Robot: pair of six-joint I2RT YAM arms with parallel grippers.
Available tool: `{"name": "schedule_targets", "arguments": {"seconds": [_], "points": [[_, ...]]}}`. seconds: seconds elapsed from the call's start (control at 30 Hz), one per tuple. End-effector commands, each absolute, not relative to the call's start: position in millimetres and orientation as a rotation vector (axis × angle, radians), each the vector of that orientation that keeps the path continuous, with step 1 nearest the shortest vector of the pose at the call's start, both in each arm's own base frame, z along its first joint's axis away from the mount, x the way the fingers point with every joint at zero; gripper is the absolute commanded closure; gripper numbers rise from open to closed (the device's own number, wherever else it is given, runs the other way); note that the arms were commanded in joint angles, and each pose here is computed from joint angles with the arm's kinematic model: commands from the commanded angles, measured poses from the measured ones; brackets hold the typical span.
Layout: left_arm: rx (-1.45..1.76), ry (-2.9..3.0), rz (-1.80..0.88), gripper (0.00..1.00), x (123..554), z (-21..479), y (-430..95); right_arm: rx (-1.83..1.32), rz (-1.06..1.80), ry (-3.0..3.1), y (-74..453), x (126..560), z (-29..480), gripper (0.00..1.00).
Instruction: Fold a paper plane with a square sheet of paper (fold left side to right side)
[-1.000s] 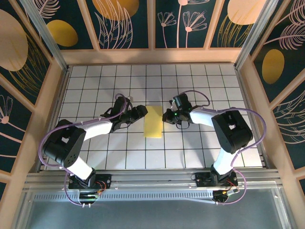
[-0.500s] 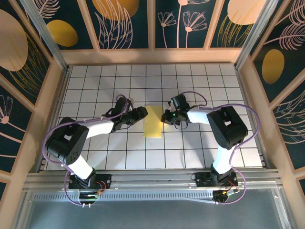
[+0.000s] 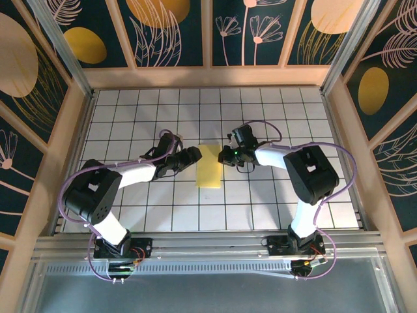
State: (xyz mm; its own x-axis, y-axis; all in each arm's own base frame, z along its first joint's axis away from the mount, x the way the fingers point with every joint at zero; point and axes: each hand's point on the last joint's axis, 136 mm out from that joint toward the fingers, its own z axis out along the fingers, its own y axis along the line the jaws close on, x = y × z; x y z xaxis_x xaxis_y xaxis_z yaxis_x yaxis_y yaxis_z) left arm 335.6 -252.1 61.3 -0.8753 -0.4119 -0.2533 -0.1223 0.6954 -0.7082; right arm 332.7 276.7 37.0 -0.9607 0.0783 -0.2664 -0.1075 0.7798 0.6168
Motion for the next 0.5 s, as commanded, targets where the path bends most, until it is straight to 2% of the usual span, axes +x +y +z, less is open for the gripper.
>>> {"name": "schedule_targets", "arguments": {"seconds": [0.0, 0.2, 0.47], "points": [[-0.404, 2.524, -0.973, 0.38, 338, 59, -251, -0.024, 0.961, 2.711, 280, 329, 34, 1.00], [-0.396, 2.557, -0.946, 0.39, 336, 54, -250, -0.011, 0.906, 2.786, 273, 321, 9, 1.00], [-0.364, 2.620, -0.948, 0.59, 327, 43, -252, -0.054, 0.865, 2.865, 261, 310, -20, 1.00]]}}
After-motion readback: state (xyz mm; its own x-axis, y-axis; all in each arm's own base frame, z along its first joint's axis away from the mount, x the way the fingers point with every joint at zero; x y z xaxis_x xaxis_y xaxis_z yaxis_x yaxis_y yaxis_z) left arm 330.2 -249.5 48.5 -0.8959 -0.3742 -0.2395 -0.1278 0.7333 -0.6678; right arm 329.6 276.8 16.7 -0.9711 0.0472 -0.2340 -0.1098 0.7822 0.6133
